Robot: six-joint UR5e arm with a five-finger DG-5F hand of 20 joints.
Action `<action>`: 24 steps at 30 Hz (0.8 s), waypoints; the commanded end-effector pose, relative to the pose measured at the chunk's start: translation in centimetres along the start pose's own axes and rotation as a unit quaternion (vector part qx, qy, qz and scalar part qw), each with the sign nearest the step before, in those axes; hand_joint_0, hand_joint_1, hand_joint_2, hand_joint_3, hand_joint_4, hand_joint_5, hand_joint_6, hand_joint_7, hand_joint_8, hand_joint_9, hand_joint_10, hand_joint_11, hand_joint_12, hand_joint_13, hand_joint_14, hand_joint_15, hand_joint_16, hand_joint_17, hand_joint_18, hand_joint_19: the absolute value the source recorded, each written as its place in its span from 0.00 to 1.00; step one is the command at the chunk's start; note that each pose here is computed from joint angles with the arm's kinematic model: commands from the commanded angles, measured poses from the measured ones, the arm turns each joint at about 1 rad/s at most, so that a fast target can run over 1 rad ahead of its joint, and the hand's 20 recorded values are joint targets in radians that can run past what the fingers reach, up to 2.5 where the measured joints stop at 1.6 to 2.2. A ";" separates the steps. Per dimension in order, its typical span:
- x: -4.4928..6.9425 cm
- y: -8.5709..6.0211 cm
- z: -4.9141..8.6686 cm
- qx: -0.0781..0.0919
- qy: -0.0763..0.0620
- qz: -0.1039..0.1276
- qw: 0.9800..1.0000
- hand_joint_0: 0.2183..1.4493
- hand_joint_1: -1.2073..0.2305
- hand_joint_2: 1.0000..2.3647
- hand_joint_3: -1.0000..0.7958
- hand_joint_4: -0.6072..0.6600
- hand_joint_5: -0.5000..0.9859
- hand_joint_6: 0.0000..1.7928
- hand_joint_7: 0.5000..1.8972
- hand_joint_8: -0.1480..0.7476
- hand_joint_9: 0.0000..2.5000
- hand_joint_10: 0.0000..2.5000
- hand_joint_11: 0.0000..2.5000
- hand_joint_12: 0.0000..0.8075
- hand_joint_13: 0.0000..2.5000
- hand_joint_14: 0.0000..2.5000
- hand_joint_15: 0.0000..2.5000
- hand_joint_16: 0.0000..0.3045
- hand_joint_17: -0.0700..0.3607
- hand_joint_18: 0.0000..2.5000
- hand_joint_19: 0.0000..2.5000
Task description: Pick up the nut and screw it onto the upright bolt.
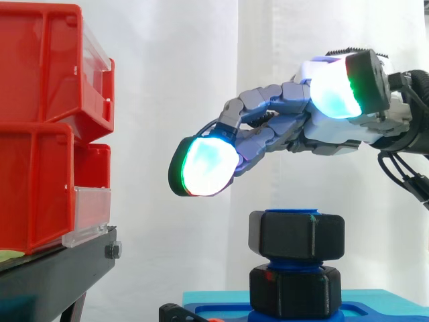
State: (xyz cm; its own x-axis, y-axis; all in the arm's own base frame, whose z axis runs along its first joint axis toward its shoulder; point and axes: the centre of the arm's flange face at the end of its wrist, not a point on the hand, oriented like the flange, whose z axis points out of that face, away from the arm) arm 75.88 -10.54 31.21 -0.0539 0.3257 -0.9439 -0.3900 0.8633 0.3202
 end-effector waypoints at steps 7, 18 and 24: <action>2.9 1.3 0.2 0.012 0.023 0.008 1.000 0.21 0.73 0.00 0.28 0.64 0.23 0.28 0.14 0.44 0.22 0.00 0.00 0.40 0.06 0.00 0.00 0.14 0.38 0.00 0.00; 3.4 1.8 0.4 0.010 0.028 0.011 1.000 0.21 0.73 0.00 0.28 0.67 0.26 0.28 0.31 0.46 0.23 0.00 0.00 0.40 0.07 0.00 0.00 0.13 0.37 0.00 0.00; 3.3 1.5 0.2 0.013 0.028 0.011 0.999 0.22 0.73 0.00 0.28 0.67 0.27 0.28 0.42 0.47 0.24 0.00 0.00 0.39 0.08 0.00 0.00 0.13 0.37 0.00 0.00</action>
State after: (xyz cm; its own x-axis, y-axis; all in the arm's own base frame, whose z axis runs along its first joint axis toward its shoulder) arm 75.31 -7.87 28.55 -0.1139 0.3235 -0.9394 -0.3676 0.8647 0.3423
